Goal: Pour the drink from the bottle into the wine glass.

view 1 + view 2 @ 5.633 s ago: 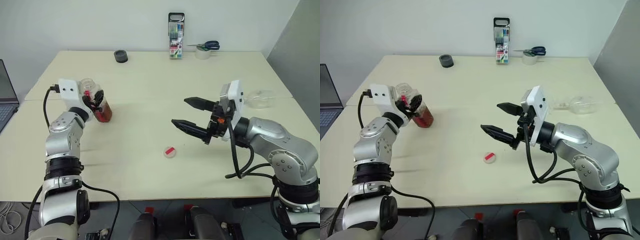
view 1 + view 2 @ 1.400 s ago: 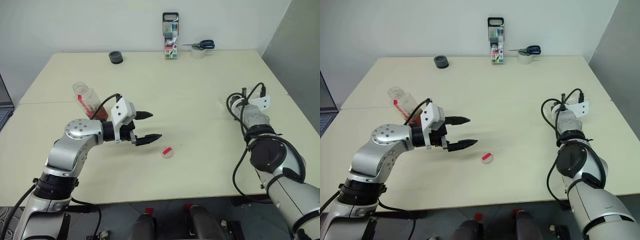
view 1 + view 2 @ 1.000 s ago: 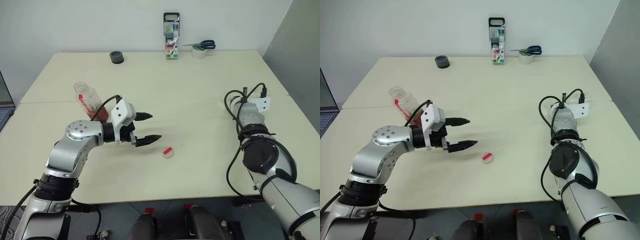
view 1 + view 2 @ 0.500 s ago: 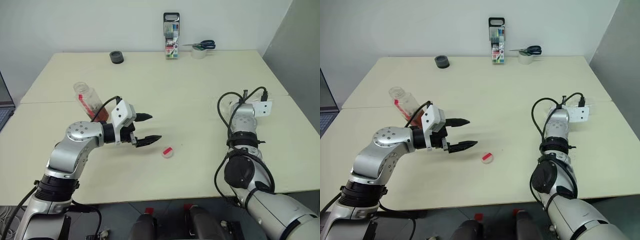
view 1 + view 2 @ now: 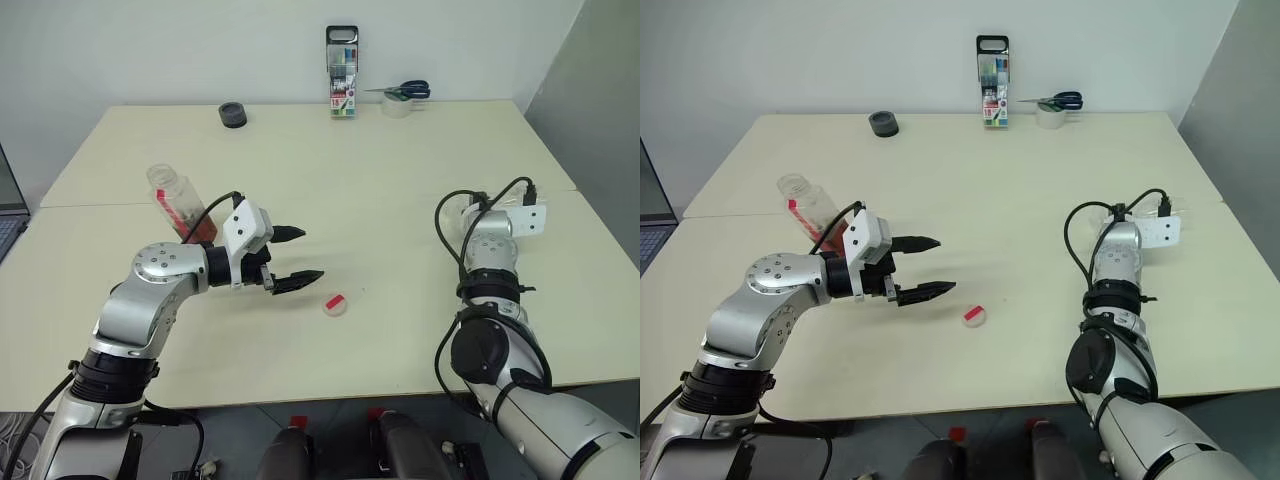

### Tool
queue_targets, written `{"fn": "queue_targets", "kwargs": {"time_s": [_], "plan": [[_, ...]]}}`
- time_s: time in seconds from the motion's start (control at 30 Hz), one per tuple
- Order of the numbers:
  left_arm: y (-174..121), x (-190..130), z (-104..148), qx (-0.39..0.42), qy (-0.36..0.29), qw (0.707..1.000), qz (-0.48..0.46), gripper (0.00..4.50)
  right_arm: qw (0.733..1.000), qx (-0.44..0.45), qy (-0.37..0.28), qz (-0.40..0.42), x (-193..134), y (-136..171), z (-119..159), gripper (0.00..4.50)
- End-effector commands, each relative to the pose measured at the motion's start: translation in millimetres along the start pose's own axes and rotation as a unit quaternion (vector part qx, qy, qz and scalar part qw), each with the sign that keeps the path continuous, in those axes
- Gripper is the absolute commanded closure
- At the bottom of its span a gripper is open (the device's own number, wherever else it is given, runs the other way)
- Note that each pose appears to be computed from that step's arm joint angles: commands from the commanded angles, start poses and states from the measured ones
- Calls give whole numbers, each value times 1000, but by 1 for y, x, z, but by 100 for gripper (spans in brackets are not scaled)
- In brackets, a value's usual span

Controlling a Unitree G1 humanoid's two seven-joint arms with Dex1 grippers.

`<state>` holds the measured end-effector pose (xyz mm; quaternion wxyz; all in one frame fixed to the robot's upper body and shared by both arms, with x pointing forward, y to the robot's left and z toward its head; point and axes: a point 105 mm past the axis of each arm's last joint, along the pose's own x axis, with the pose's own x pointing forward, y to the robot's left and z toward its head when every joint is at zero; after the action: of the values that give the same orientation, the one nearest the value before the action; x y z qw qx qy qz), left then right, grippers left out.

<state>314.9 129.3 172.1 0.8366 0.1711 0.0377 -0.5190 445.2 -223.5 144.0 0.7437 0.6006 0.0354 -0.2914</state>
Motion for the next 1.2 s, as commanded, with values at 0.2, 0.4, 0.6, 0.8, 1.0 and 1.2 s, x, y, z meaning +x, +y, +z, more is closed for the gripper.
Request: {"fn": "queue_targets", "kwargs": {"time_s": [0.2,0.4,0.6,0.8,1.0,1.2], "plan": [[-4,0,12,23,-16,1000,-3,0,1000,11,-9,-11,3,-6,13,4],[-4,1,13,24,-16,1000,-5,0,1000,10,20,7,13,-8,20,4],[-3,2,13,23,-16,1000,-8,0,996,14,64,56,26,-10,23,4],[-1,1,13,26,-11,1000,-8,0,990,32,117,65,29,-22,13,4],[0,2,14,28,-10,1000,-11,0,982,23,160,101,20,-5,-8,4],[0,5,15,28,-11,999,-15,0,973,-14,196,118,19,-8,-24,4]]}}
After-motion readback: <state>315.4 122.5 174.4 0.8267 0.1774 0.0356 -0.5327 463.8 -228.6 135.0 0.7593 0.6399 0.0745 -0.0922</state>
